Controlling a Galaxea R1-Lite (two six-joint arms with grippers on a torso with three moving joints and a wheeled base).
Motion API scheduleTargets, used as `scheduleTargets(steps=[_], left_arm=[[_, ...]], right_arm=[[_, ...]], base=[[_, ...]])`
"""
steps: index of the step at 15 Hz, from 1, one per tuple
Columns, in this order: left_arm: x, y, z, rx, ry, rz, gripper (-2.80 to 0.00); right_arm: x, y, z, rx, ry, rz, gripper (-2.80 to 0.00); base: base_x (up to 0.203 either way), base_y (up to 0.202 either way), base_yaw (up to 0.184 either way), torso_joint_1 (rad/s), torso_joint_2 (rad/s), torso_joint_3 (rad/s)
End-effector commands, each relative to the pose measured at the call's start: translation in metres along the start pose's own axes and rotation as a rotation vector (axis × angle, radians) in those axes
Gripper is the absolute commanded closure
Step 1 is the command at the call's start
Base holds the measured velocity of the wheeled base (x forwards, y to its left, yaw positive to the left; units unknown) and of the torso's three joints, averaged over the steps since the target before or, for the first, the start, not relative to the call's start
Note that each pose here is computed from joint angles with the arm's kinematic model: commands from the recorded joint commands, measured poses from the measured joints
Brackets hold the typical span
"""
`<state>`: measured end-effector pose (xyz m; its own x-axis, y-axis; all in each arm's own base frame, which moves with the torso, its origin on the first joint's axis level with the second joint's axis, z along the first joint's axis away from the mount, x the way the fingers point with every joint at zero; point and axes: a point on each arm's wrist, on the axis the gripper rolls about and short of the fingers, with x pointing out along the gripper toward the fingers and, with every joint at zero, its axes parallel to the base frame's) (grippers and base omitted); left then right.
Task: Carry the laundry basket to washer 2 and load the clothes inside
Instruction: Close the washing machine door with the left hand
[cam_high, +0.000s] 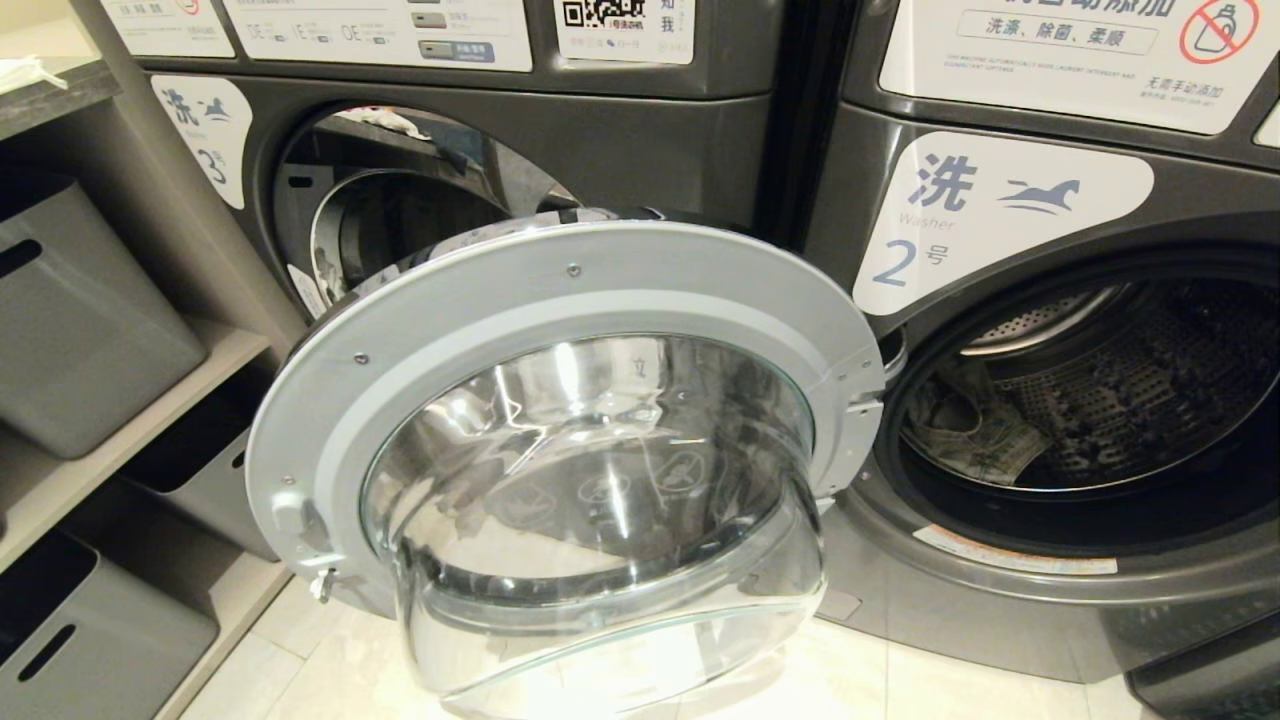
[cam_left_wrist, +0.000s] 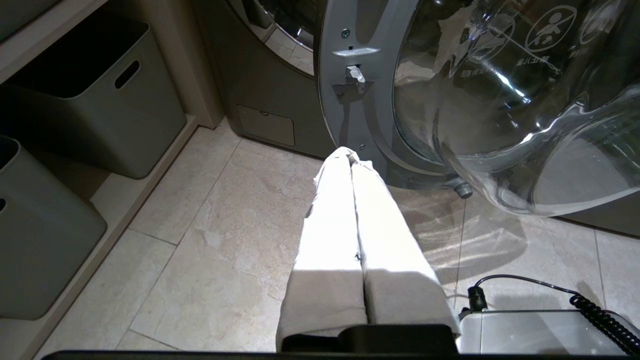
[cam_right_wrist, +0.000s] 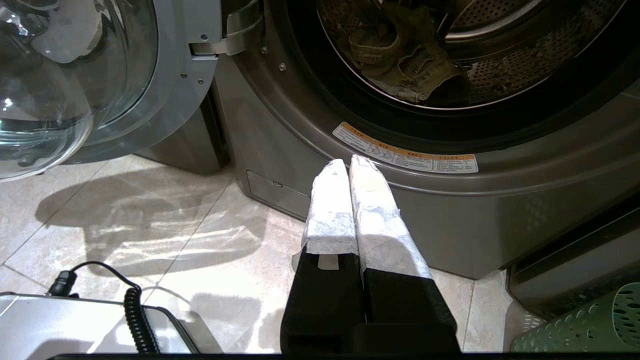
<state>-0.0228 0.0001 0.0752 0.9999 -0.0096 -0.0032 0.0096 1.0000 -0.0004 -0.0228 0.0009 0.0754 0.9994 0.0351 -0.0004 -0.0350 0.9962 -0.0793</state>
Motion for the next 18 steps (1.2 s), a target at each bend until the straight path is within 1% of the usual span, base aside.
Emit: scheduleTargets(steps=[1, 4, 12, 18], left_arm=[[0.0001, 0.0000, 0.0000, 0.002, 0.001, -0.001, 0.00], [0.0001, 0.0000, 0.0000, 0.003, 0.001, -0.001, 0.00], [0.0001, 0.0000, 0.0000, 0.001, 0.001, -0.001, 0.00], [0.0001, 0.0000, 0.0000, 0.000, 0.001, -0.001, 0.00]], right_arm=[[0.0001, 0.0000, 0.0000, -0.002, 0.002, 0.002, 0.00], [0.0001, 0.0000, 0.0000, 0.000, 0.002, 0.002, 0.00], [0.0001, 0.0000, 0.0000, -0.002, 0.002, 0.002, 0.00], [0.0001, 0.0000, 0.0000, 0.000, 0.003, 0.000, 0.00]], base=[[0.000, 0.000, 0.000, 0.000, 0.00, 0.000], [0.000, 0.000, 0.000, 0.001, 0.00, 0.079], [0.000, 0.000, 0.000, 0.003, 0.00, 0.179], [0.000, 0.000, 0.000, 0.001, 0.00, 0.020]])
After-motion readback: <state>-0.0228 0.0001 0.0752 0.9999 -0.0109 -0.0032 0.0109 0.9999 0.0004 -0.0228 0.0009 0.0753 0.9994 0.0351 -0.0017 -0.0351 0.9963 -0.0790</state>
